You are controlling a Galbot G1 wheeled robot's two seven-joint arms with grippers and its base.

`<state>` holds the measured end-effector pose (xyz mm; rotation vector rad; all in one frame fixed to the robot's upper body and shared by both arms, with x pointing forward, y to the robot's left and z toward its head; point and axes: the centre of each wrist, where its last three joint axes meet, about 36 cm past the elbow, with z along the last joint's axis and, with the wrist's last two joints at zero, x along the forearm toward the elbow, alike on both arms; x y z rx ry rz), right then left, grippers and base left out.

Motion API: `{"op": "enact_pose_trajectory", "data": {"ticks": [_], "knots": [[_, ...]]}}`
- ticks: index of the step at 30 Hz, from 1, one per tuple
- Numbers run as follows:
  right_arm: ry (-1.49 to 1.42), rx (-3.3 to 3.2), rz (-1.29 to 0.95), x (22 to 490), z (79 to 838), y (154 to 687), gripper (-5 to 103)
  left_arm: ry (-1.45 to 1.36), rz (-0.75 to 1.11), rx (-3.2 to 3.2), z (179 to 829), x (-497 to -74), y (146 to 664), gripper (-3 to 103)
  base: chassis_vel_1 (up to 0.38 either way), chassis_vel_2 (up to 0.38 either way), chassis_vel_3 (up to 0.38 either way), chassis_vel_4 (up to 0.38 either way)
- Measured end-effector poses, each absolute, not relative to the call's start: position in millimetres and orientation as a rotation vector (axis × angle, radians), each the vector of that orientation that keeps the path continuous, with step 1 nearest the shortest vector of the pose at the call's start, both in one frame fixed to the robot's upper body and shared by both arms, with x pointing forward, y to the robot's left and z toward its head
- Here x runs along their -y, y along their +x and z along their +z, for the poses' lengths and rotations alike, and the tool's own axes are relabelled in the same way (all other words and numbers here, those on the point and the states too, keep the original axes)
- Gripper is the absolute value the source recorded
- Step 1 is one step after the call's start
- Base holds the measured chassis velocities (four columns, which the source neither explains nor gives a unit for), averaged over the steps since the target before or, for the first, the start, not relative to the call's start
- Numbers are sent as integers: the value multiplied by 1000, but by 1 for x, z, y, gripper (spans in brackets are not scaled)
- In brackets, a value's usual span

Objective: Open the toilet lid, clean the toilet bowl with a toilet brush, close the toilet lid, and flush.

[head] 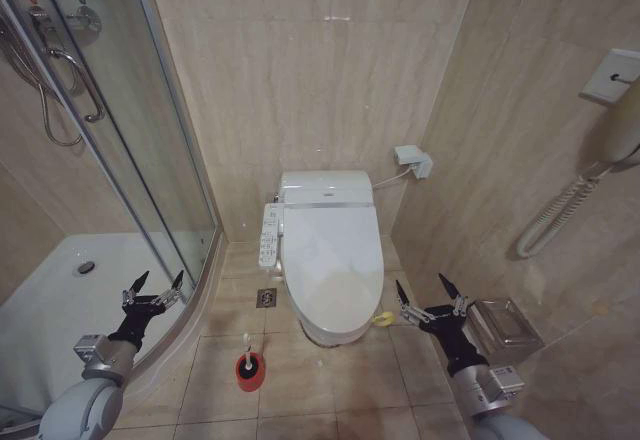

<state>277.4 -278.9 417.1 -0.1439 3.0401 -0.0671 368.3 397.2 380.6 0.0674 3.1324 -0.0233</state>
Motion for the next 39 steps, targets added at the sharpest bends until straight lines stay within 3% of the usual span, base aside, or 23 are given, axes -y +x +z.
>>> {"op": "enact_pose_trajectory", "data": {"ticks": [39], "knots": [[-144,-3040,-67,279,417,277,100,149,-8,-3119,367,-397,362,90,-15,15,14,-17]]}}
